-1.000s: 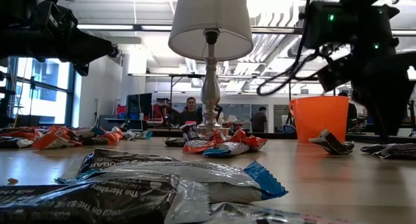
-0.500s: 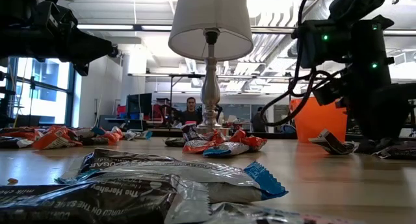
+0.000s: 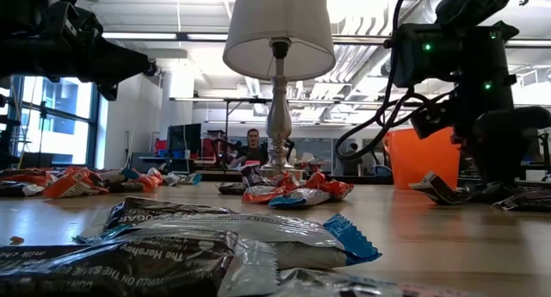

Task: Sort candy
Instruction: Put the brown chocolate bar into the violet bucket

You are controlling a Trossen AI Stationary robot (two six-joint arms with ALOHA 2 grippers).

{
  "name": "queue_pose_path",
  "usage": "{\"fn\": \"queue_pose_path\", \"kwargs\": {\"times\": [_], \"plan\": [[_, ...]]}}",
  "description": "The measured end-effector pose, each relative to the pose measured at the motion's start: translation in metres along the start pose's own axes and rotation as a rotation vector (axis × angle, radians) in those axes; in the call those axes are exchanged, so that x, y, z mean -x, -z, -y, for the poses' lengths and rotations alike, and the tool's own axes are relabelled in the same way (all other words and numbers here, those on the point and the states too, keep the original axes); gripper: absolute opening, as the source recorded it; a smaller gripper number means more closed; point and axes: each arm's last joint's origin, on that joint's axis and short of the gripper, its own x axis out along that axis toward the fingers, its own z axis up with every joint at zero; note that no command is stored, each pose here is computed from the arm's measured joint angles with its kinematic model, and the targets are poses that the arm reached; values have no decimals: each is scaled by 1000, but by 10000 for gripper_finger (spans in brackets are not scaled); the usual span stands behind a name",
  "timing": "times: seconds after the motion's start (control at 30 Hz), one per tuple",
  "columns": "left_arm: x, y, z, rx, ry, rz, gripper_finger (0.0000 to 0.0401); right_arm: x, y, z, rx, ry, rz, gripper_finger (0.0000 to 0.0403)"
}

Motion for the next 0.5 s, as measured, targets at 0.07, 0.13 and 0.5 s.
{"fn": "queue_pose_path", "kwargs": {"times": [0.07,0.13,0.5], "plan": [[0,0,0,0,0,0,65,0,1,0,-20,-7,-13,12],[0,0,0,0,0,0,65,0,1,0,-50,-13,-22,21],[0,0,0,0,0,0,64,16,-1,-3,-108,-3,-78,6]]}}
